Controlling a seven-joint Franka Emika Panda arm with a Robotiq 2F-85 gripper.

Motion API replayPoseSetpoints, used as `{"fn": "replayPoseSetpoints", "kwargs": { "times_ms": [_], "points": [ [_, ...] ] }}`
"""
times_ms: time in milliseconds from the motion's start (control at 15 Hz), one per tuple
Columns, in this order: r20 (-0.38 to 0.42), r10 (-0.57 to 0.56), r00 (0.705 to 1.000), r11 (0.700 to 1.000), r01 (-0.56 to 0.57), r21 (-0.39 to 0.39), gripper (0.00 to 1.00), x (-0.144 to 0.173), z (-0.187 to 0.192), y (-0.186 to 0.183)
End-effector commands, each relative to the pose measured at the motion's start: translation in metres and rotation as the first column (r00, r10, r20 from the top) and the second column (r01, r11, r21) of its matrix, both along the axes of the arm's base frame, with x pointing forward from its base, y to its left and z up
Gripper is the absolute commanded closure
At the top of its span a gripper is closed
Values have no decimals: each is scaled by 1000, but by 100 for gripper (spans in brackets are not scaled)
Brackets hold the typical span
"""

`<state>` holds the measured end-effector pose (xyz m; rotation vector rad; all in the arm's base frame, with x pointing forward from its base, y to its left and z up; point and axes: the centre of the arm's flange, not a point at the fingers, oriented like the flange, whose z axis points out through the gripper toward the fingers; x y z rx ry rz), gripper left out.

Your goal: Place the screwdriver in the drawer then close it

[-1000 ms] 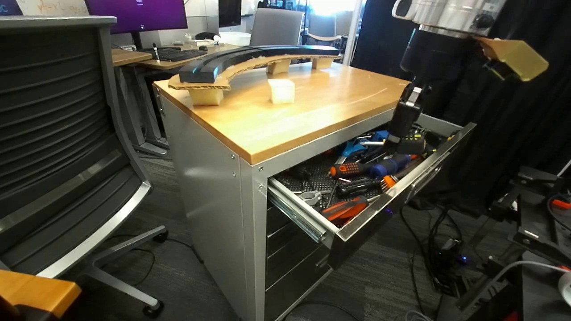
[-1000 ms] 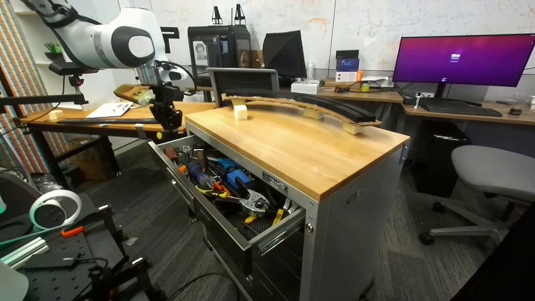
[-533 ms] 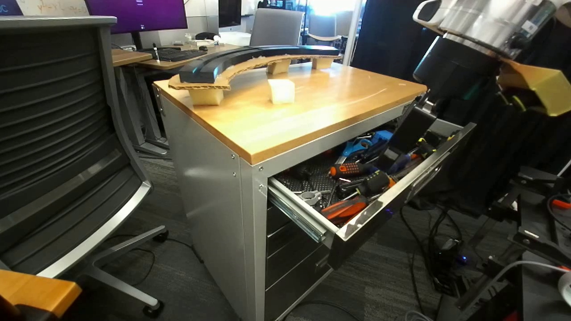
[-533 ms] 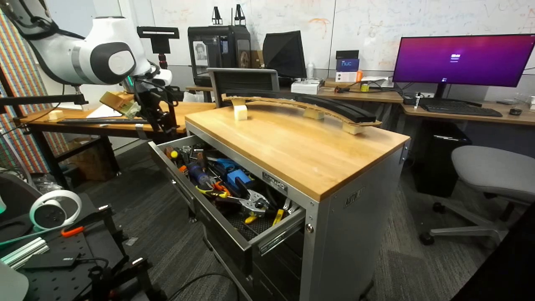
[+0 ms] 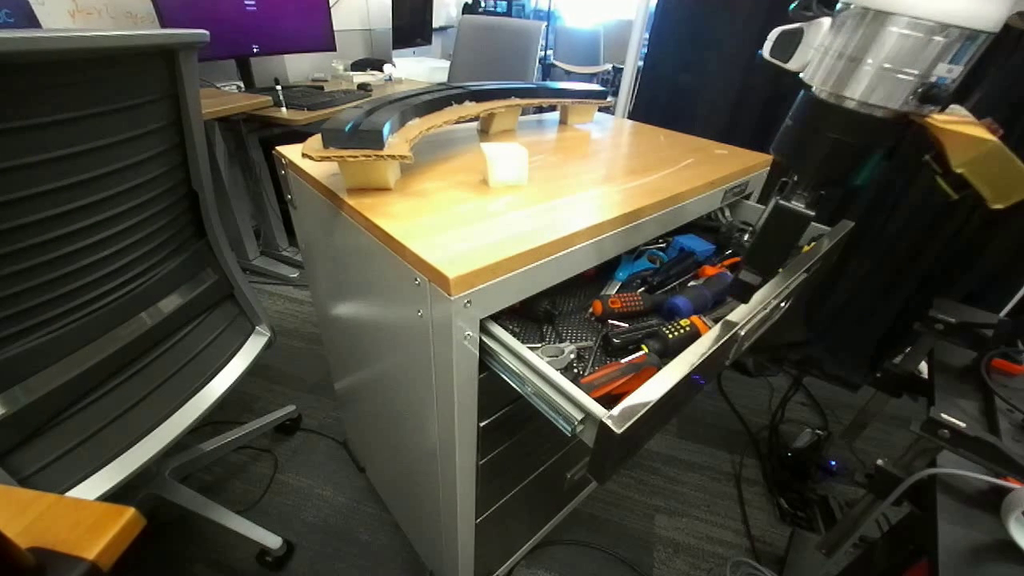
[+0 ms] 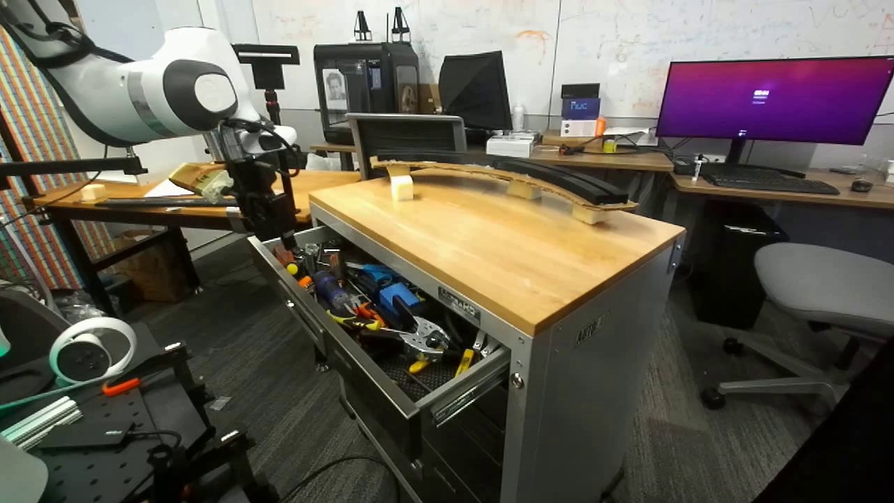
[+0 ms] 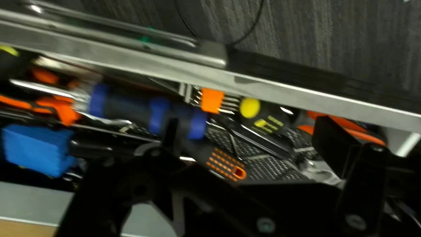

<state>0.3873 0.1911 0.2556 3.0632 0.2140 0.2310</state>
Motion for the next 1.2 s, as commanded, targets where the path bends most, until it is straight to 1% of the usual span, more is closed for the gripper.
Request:
{"fn": "replayPoseSetpoints", "kwargs": {
  "times_ms": [0,67,133,200,467,600,667,733,800,867,933,1067,1133],
  "points": [
    [-126,-98,987,986,80,-144,26,-26,-11,-20],
    [-180,-129,975,979,96,-179,32,-31,-23,-22],
    [-234,-156,960,972,107,-209,42,-36,-35,-22],
    [-287,-172,942,970,111,-217,50,-41,-47,-21],
    [-248,-135,959,987,107,-121,81,-47,-85,-6],
    [-188,-143,972,989,132,-67,93,-42,-97,1],
    [-148,-151,977,988,148,-33,94,-39,-101,6],
    [-108,-164,980,986,166,5,98,-35,-103,12],
    [-67,-177,982,983,180,42,98,-31,-104,17],
    [-25,-189,982,979,190,75,98,-27,-105,23],
    [16,-199,980,975,197,104,94,-23,-105,28],
    [101,-222,970,966,206,153,94,-13,-100,35],
    [135,-231,964,964,208,165,92,-9,-96,37]
  ]
}}
